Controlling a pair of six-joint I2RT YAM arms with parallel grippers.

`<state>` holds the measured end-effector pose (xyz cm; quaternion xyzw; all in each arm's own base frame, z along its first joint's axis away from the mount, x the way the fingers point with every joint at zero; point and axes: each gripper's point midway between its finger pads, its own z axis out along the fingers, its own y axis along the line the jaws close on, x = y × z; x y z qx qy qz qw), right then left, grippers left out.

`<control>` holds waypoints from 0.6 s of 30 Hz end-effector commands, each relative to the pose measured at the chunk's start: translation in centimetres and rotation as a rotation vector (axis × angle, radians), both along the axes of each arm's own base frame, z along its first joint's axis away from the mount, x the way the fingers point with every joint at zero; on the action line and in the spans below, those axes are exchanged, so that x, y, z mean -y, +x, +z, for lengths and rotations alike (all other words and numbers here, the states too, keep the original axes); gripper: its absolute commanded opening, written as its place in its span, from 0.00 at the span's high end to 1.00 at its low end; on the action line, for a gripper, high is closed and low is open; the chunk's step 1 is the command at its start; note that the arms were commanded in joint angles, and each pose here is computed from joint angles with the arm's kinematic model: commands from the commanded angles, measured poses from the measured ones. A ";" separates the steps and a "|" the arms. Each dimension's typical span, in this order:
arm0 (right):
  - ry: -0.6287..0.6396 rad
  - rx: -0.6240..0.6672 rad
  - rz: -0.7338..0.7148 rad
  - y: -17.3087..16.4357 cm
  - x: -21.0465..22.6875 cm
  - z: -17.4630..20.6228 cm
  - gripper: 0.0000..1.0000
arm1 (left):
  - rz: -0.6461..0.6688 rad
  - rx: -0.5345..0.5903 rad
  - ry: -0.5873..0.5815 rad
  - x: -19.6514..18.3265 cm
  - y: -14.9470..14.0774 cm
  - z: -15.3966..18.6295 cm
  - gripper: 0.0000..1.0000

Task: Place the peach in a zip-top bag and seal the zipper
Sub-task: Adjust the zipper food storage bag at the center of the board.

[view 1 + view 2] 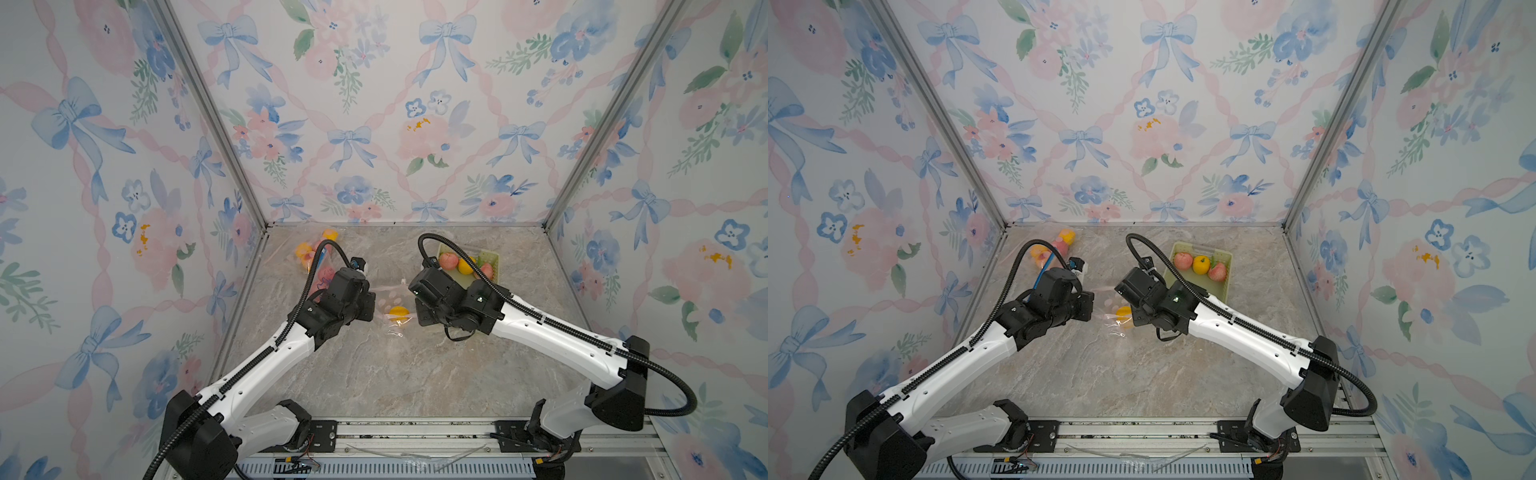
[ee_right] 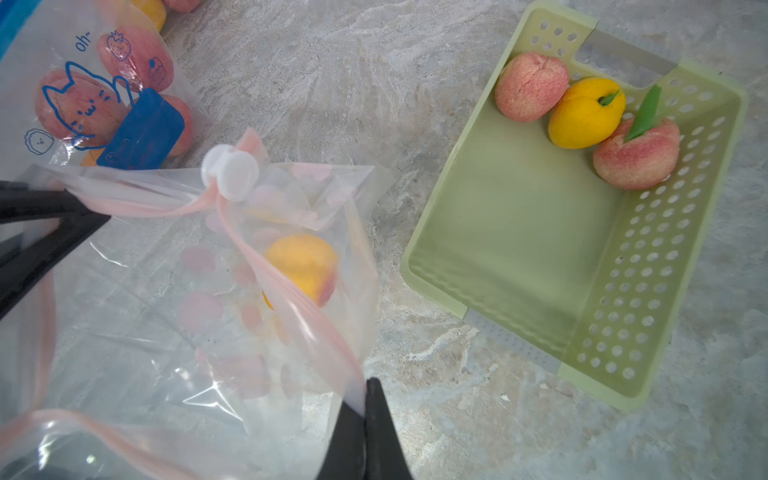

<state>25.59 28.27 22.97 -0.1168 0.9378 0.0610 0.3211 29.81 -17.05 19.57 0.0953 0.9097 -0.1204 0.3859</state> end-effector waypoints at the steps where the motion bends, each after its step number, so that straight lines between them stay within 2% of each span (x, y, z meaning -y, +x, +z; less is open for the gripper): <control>1: -0.067 -0.010 -0.010 0.0 1.1 -1.3 1.00 | 0.031 0.041 0.114 -2.1 0.2 0.4 1.00; 3: -0.090 -0.008 -0.044 0.3 2.5 -1.5 1.00 | 0.086 0.082 0.198 -4.2 0.6 0.6 1.00; 5: -0.062 -0.010 -0.040 0.3 2.7 -1.6 1.00 | 0.073 0.096 0.190 -4.3 0.5 1.1 1.00; 10: 0.117 -0.026 0.098 0.0 -1.6 -1.7 0.87 | -0.102 0.084 -0.060 0.7 -0.4 2.2 1.00; 11: 0.139 -0.029 0.116 0.1 -2.3 -1.7 0.83 | -0.115 0.083 -0.094 1.2 -0.5 2.4 1.00; 13: 0.169 -0.036 0.144 0.2 -3.2 -1.7 0.68 | -0.122 0.072 -0.129 1.9 -0.5 2.3 1.00; 18: 0.264 -0.033 0.192 0.5 -4.2 0.1 0.49 | -0.108 0.041 -0.137 2.1 -0.5 1.5 1.00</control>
